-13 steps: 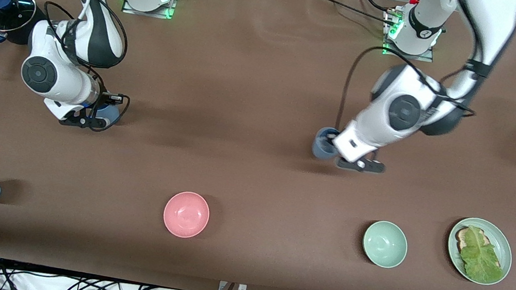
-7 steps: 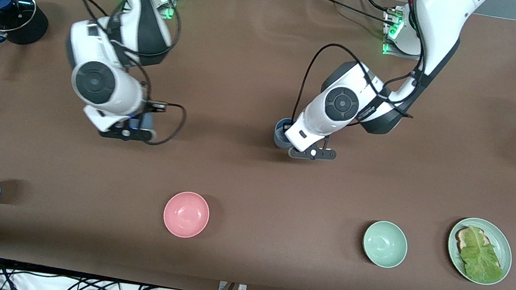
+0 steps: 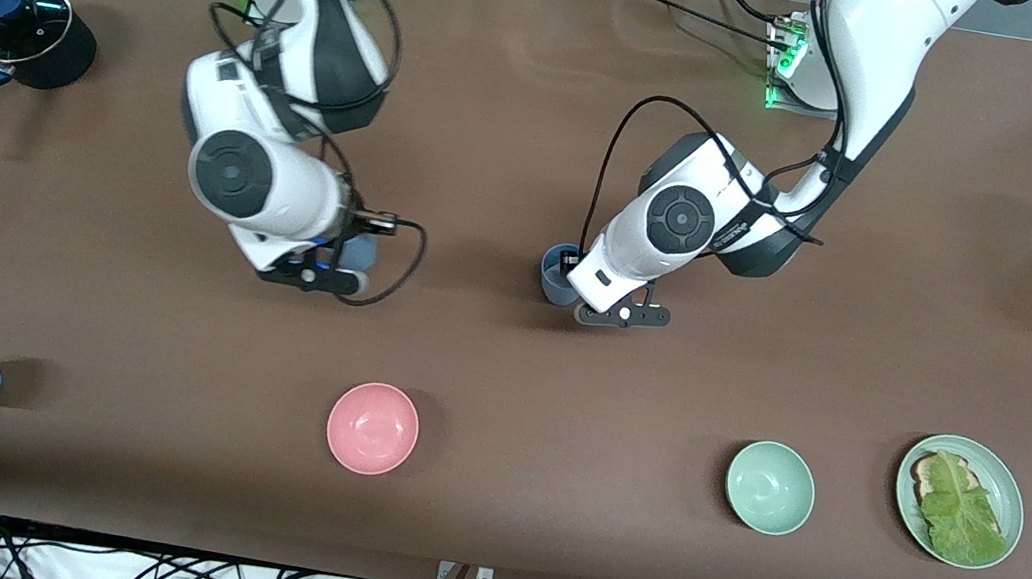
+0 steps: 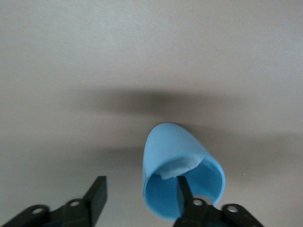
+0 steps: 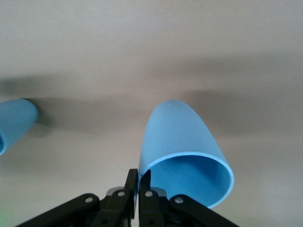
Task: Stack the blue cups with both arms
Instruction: 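Carry the cup to mid-table with the left gripper while the right gripper follows, then lower the right gripper's cup into the placed cup while the left gripper withdraws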
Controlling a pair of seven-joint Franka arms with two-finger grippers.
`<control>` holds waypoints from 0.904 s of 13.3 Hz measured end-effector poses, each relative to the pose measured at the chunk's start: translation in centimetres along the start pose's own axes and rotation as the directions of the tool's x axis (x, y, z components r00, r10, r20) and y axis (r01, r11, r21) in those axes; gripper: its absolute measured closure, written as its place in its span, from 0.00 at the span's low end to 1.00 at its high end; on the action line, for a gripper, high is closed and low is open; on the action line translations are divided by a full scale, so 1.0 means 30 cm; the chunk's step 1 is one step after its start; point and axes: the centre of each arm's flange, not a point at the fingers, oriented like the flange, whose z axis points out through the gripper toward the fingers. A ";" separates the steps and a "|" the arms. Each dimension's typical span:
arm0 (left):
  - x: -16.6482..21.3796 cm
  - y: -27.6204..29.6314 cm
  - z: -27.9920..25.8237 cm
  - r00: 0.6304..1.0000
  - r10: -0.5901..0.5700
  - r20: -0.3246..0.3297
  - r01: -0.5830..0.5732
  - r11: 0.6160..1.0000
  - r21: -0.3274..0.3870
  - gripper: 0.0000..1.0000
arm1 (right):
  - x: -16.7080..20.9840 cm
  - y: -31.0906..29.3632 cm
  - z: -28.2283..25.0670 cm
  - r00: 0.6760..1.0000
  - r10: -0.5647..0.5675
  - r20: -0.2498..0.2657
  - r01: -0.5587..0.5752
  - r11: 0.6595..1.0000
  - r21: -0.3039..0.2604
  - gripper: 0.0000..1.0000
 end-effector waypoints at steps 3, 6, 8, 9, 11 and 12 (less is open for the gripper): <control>0.017 -0.092 -0.205 0.999 -0.038 -0.014 0.038 0.999 0.028 0.00 | -0.069 -0.262 0.026 0.998 0.047 -0.040 -0.047 0.999 0.011 0.96; 0.095 -0.282 -0.386 1.000 -0.006 -0.004 0.007 0.998 0.066 0.00 | -0.119 -0.450 0.046 0.992 0.105 -0.065 -0.100 0.992 0.076 0.96; 0.187 -0.447 -0.471 0.998 0.062 -0.016 -0.060 0.992 0.112 0.00 | -0.139 -0.530 0.032 0.985 0.157 -0.076 -0.143 0.976 0.162 0.96; 0.219 -0.515 -0.495 0.995 0.094 -0.018 -0.091 0.987 0.132 0.00 | -0.146 -0.550 0.022 0.983 0.172 -0.068 -0.155 0.968 0.196 0.96; 0.255 -0.597 -0.516 0.991 0.130 -0.017 -0.126 0.981 0.148 0.00 | -0.150 -0.567 -0.001 0.982 0.183 -0.047 -0.167 0.954 0.248 0.96; 0.262 -0.620 -0.519 0.990 0.141 -0.007 -0.139 0.979 0.151 0.00 | -0.153 -0.578 0.000 0.982 0.185 -0.036 -0.168 0.948 0.269 0.96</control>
